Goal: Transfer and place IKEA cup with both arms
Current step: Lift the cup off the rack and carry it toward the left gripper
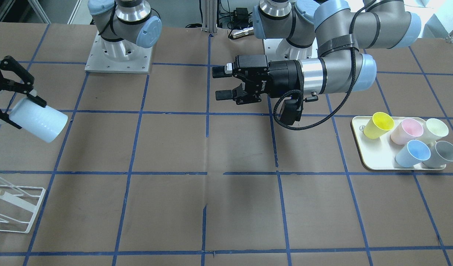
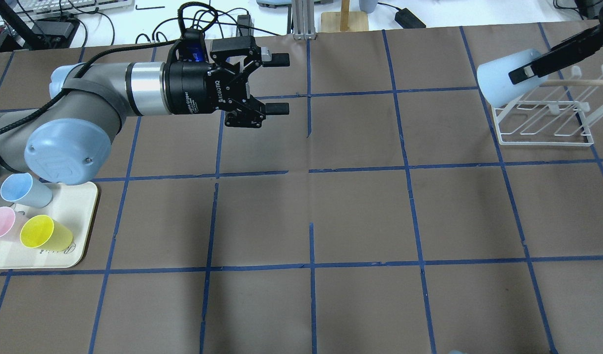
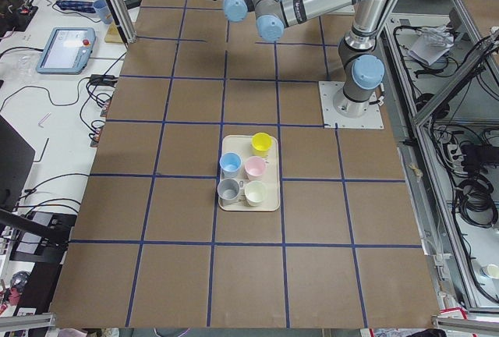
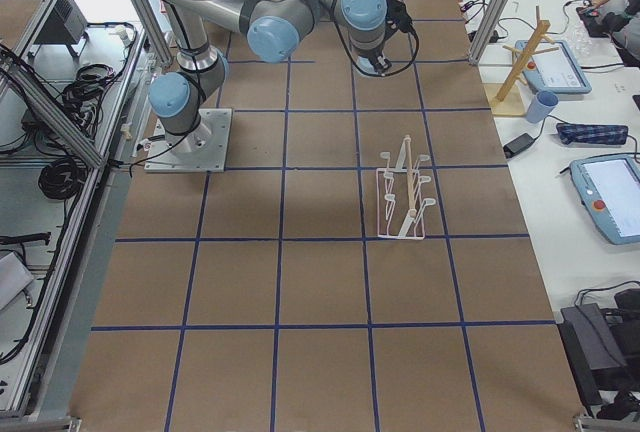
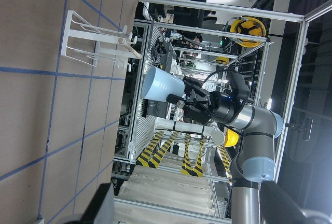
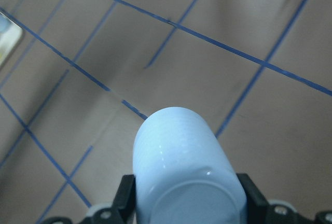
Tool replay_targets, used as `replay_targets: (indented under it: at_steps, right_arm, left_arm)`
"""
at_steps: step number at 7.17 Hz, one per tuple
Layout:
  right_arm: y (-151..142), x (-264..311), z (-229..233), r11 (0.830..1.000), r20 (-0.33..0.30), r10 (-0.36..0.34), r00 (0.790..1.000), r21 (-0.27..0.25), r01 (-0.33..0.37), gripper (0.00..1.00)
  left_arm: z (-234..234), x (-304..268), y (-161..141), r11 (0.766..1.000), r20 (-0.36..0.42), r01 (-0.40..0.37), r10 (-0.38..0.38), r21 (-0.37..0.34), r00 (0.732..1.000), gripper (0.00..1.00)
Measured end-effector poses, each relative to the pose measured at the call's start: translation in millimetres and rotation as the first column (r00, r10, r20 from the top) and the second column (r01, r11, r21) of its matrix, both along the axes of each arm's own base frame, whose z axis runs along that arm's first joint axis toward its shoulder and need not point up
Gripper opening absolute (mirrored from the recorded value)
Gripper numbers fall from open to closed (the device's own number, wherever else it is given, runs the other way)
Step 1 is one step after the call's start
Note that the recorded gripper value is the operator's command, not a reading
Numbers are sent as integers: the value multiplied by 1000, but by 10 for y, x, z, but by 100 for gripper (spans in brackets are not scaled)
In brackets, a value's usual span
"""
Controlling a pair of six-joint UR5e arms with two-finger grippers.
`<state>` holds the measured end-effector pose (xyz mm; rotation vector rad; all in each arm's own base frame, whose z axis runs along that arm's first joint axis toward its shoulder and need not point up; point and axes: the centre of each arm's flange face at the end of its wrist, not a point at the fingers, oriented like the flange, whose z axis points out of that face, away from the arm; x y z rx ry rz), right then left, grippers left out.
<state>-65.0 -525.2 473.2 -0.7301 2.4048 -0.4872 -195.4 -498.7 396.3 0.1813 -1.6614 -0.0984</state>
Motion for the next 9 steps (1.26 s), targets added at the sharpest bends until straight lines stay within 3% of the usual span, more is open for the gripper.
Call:
replay_targets:
  at_steps: [1, 3, 5, 7, 9]
  right_arm:
    - [-1, 231, -10, 1000, 122, 25, 992, -6, -24, 54]
    - [-26, 861, 42, 993, 257, 114, 960, -55, -103, 52]
    - [23, 1371, 54, 981, 307, 194, 932, -80, -178, 52]
    - [215, 1753, 56, 972, 367, 236, 900, -107, -211, 53]
    - [416, 1934, 148, 965, 387, 259, 885, -141, -221, 54]
  left_arm:
    - [24, -61, 34, 1000, -1, 11, -11, 3, 1000, 100]
    - [17, -125, 28, 1000, -32, 14, -13, 6, 999, 100]
    - [54, -175, 42, 1000, -57, 15, -15, 6, 998, 100]
    - [116, -242, 49, 1000, -124, 8, -5, 26, 992, 100]
    - [150, -304, 69, 999, -155, 13, -6, 48, 988, 100]
